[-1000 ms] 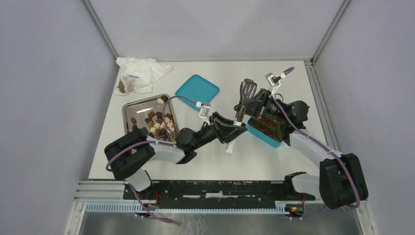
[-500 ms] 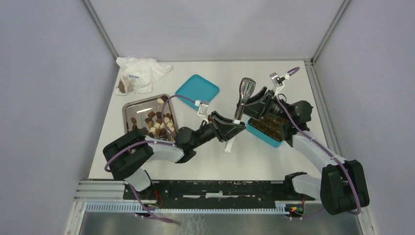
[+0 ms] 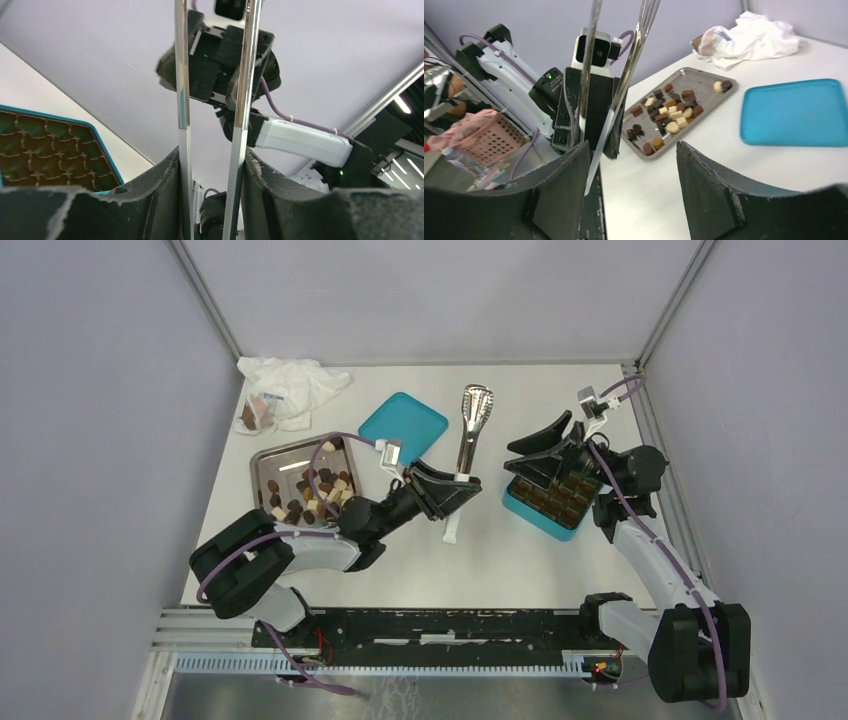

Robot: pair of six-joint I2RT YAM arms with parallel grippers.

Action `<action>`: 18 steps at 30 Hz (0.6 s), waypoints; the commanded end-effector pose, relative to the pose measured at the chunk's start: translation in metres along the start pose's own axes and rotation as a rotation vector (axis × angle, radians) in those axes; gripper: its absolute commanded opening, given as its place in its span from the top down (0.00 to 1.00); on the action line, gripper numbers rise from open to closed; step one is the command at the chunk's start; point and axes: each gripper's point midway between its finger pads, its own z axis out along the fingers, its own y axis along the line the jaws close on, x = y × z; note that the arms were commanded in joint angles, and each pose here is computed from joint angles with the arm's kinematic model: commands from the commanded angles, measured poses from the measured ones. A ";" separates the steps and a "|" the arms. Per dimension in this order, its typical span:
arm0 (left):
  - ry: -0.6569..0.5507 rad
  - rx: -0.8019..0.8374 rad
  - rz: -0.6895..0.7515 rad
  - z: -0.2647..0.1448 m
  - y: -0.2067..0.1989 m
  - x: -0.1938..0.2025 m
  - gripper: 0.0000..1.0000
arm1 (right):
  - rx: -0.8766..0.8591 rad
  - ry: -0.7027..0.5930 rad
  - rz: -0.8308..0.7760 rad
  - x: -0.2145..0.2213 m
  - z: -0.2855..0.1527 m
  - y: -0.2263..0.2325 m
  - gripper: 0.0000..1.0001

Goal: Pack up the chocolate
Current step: Pick up the clamp at the center of the board, then pick up the fake chocolate from the plate.

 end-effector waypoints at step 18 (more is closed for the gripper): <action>0.120 -0.166 0.059 -0.006 0.018 -0.021 0.61 | 0.202 0.095 -0.200 0.035 -0.054 -0.063 0.31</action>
